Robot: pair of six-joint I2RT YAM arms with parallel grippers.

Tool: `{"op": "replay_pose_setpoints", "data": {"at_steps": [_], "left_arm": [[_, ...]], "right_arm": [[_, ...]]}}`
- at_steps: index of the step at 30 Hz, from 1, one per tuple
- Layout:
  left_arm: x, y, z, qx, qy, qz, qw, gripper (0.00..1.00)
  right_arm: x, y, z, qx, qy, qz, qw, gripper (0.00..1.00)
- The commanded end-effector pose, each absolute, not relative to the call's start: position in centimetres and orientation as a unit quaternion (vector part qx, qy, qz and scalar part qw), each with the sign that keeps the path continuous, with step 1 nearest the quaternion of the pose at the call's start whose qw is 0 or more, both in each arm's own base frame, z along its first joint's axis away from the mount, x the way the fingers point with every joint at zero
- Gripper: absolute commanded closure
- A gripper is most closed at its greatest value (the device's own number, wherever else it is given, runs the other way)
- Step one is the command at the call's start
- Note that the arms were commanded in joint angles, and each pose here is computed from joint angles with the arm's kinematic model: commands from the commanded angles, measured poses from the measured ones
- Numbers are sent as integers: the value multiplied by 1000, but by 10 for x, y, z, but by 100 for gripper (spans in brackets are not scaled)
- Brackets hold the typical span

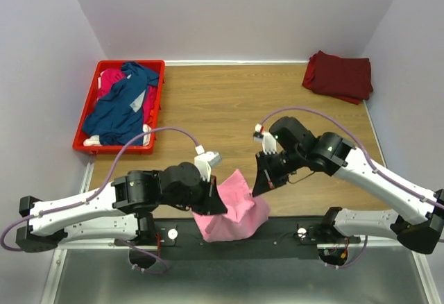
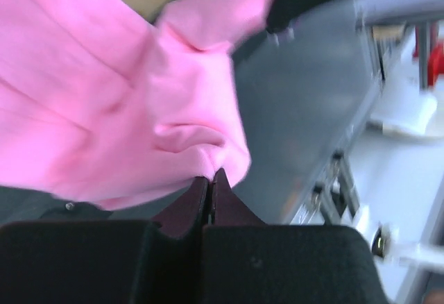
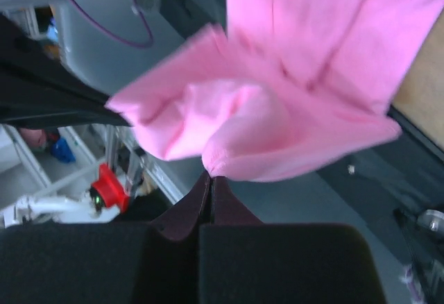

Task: Fold and stack the t-shirts
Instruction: Fold the tshirt

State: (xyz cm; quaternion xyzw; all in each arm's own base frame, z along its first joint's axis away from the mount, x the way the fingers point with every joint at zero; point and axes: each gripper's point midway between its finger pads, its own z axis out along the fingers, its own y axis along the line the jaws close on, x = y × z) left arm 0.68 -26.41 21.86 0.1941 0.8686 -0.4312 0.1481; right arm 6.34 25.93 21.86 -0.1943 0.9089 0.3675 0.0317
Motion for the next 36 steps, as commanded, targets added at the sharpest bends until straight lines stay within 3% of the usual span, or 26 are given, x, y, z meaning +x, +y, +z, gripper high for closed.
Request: {"op": "replay_pose_setpoints", "data": {"at_steps": [1,5,14,23,28,32,35,36], "left_arm": [[76,-244,221,96,890,-372,247,100],[110,-223,182,73,911,-325,242,100],[73,-226,172,91,899,-396,167,100],[115,-233,193,65,881,-390,260,100],[195,-238,187,63,884,-329,326,100],[290,-219,191,52,888,-281,360,100],[344,-219,233,75,870,-275,402,100],[374,-218,251,71,864,-277,415,100]], "right_arm": [[112,273,231,-166,921,336,104,99],[146,275,209,-167,935,294,110,99],[148,283,179,-229,929,284,61,99],[199,275,185,-206,940,233,138,99],[253,264,187,-186,943,216,170,99],[307,262,194,-179,941,207,201,99],[346,261,191,-173,941,195,217,99],[372,257,216,-164,931,197,258,99]]}}
